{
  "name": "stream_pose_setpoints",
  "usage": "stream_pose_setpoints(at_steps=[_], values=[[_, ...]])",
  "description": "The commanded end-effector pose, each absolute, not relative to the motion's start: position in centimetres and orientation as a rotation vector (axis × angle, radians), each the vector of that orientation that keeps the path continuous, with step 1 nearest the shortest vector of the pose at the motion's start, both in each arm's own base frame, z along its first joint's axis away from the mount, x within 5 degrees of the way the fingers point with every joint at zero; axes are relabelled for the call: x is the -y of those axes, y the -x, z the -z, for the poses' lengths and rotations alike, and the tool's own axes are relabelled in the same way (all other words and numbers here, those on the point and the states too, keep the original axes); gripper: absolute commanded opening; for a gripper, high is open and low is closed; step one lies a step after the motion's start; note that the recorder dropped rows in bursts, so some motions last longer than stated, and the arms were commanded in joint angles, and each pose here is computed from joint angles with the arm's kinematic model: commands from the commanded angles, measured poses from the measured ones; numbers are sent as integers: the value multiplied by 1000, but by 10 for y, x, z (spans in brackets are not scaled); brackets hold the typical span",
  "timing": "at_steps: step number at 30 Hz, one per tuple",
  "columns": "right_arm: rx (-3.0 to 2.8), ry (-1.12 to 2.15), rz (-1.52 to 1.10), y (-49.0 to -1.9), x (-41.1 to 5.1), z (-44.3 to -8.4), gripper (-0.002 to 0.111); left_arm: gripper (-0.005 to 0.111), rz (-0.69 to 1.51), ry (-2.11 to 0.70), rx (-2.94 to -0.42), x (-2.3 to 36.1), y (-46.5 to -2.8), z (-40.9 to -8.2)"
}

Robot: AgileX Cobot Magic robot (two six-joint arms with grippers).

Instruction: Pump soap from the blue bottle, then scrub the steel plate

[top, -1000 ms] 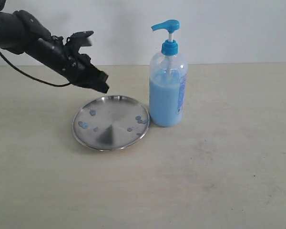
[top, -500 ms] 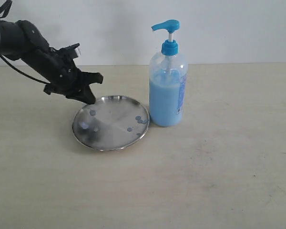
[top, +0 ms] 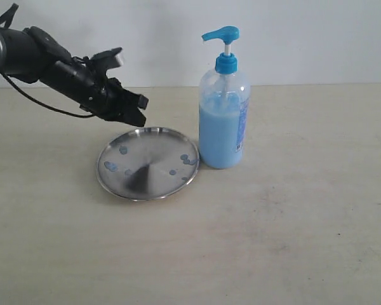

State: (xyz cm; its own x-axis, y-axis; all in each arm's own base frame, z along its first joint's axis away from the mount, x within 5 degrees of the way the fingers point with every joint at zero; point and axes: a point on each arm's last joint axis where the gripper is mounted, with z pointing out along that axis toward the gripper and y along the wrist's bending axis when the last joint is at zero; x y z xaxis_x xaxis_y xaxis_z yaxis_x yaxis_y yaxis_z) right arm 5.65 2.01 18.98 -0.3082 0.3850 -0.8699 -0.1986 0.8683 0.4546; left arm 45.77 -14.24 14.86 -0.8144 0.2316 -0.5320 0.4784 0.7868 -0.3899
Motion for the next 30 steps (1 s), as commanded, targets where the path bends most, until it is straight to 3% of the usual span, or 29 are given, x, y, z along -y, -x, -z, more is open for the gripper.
stream_pose_setpoints(at_steps=[1,4,8,12,21,30], values=[[-1773,-134,-576,-57,-20,-192,0,4,748,-495,-2442,143,-460,-166],[-1762,-135,-577,-57,-20,-193,0,4,624,-577,-2368,134,-458,-196],[-1763,-152,-598,-57,-20,-193,0,4,397,-544,-2121,117,-438,-285],[-1763,-152,-598,-57,-20,-193,0,4,168,-440,-1866,93,-396,-345],[-1766,-151,-597,-57,-20,-192,0,4,-89,-640,-1802,57,-253,-325],[-1766,-151,-597,-57,-20,-192,0,4,137,-734,-1682,50,-113,-329]])
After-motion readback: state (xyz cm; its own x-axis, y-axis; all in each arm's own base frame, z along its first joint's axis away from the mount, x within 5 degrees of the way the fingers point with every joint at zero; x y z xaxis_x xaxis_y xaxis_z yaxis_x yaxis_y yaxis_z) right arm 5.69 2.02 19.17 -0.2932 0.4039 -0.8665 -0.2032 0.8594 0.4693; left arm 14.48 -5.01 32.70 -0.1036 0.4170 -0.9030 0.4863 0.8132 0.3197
